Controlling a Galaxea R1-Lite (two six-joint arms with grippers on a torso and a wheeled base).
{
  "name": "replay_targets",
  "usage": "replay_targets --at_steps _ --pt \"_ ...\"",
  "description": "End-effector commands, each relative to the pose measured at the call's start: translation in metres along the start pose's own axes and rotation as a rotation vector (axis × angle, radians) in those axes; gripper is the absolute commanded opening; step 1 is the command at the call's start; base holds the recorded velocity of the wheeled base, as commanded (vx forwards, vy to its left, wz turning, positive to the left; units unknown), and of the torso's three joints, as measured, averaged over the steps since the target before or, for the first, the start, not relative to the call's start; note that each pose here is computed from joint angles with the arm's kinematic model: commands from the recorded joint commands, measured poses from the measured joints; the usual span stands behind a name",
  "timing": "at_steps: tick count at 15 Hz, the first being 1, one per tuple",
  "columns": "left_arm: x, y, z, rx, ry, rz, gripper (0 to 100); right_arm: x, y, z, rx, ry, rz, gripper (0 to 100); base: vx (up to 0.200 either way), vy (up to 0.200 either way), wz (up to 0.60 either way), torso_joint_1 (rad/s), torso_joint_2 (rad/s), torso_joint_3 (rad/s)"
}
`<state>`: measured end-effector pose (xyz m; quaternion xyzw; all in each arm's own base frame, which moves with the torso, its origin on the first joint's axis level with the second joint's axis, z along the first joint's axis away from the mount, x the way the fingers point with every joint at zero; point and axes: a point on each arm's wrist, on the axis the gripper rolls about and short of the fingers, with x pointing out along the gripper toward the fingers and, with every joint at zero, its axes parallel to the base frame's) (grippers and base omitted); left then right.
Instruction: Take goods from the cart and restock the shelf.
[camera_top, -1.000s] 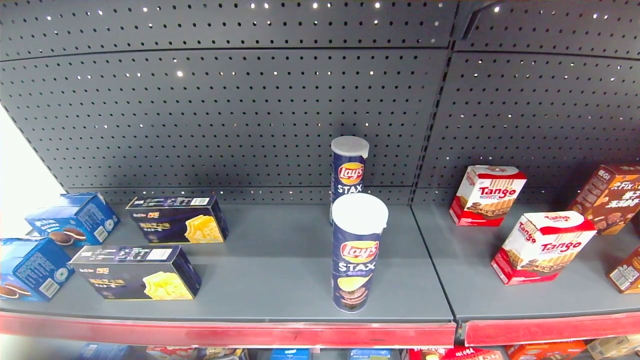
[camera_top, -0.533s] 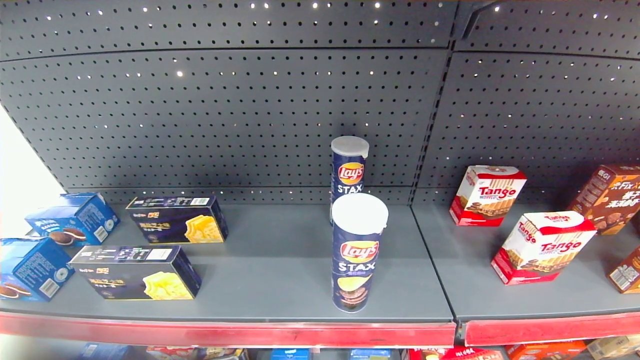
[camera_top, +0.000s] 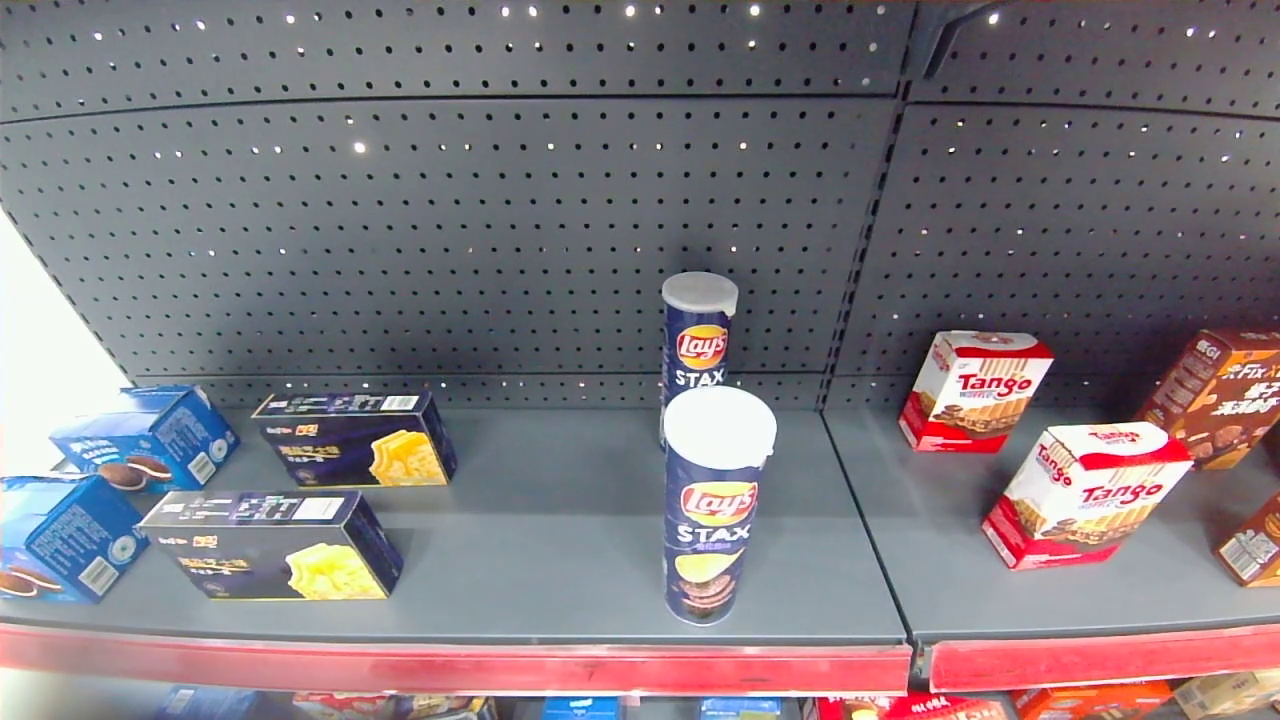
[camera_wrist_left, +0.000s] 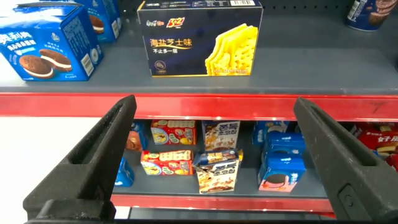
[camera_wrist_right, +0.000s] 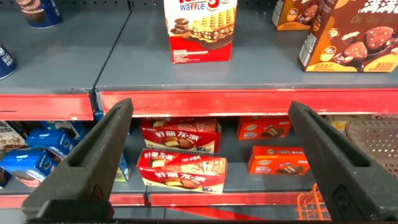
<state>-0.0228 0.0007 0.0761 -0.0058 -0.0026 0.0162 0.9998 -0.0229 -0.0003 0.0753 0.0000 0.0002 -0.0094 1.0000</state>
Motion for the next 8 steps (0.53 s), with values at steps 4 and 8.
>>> replay_targets --at_steps 4,8 --pt "0.0000 0.0000 0.0000 -0.001 -0.001 0.000 100 0.0001 0.0000 0.0000 0.000 0.001 0.000 100 0.000 0.000 0.00 0.000 0.00 0.000" --pt "0.0000 0.0000 -0.0001 -0.001 0.000 0.001 100 0.0001 0.0000 0.0000 0.000 0.001 0.000 100 0.000 0.000 0.00 0.000 0.00 0.000"
